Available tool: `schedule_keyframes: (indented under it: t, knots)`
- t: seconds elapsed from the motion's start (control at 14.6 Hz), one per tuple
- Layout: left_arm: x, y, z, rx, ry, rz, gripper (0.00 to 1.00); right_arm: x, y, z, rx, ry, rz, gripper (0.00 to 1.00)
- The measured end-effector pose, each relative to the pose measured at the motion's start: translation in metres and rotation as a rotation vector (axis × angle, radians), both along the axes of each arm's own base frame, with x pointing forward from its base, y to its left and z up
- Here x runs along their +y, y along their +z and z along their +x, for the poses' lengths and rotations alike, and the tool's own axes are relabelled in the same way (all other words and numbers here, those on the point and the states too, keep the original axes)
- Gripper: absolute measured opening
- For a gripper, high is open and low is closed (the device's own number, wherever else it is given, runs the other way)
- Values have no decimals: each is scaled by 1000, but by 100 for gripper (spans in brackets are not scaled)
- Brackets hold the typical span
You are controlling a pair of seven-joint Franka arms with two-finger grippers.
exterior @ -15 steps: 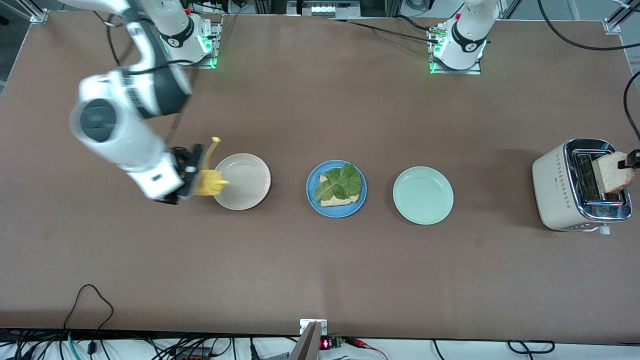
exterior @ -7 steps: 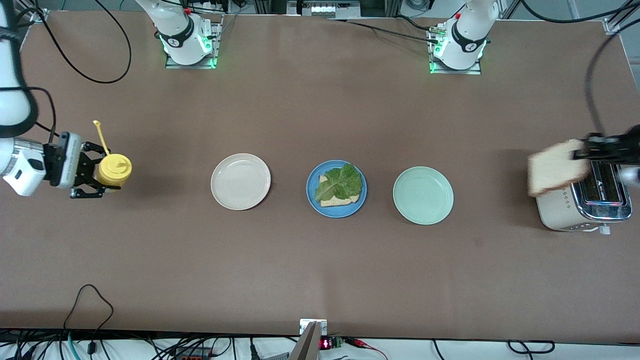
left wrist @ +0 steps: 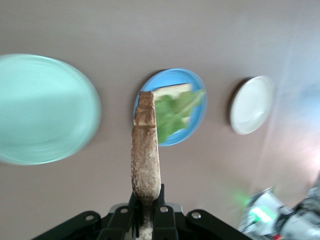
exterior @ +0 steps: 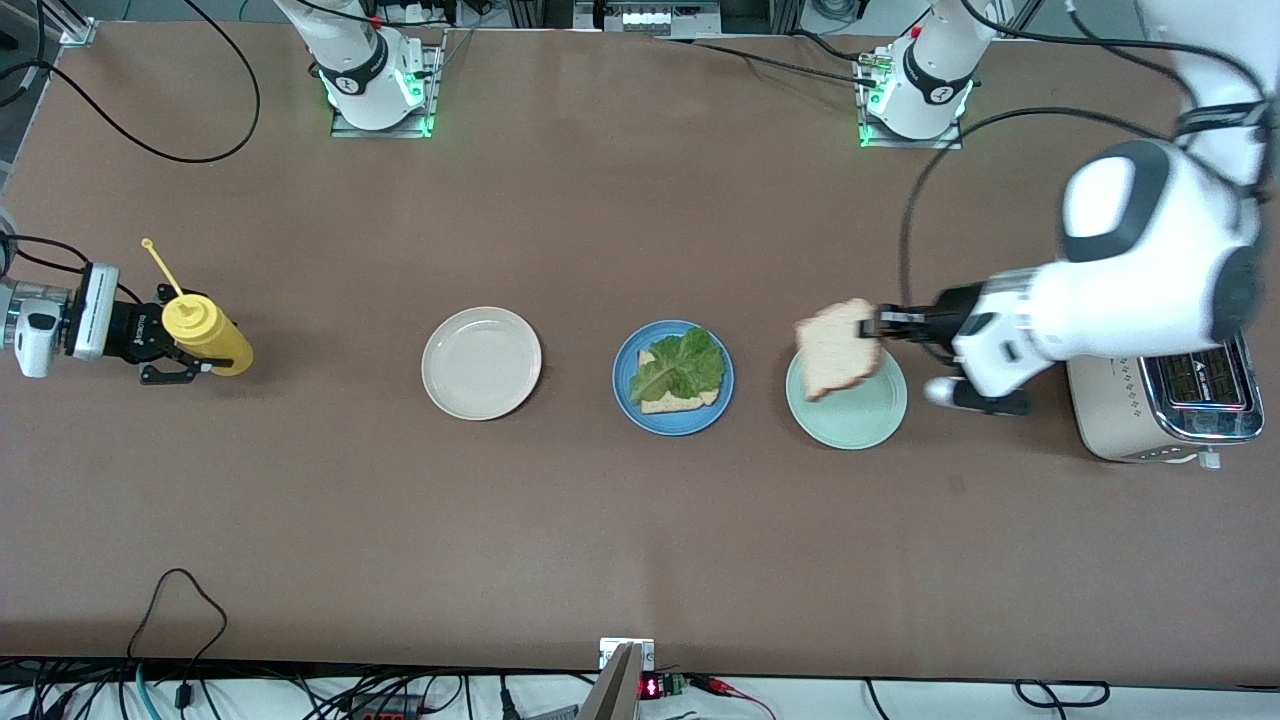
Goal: Make sandwich in blue plate with both arms
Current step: 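Lay the second bread slice on the lettuce with the left gripper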
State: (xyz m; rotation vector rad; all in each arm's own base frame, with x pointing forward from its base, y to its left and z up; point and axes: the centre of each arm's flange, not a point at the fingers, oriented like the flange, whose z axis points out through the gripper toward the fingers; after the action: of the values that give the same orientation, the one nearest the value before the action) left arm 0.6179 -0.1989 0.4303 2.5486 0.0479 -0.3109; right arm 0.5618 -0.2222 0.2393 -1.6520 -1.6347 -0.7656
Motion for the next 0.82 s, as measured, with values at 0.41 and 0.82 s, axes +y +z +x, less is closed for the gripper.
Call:
schedule_keyframes:
  t: [0.41, 0.82]
  knots:
    - [-95, -86, -36, -109, 118, -72, 9, -31, -95, -34, 9, -42, 169, 58]
    - [-157, -135, -63, -160, 120, -97, 8, -31, -102, -31, 9, -78, 204, 58]
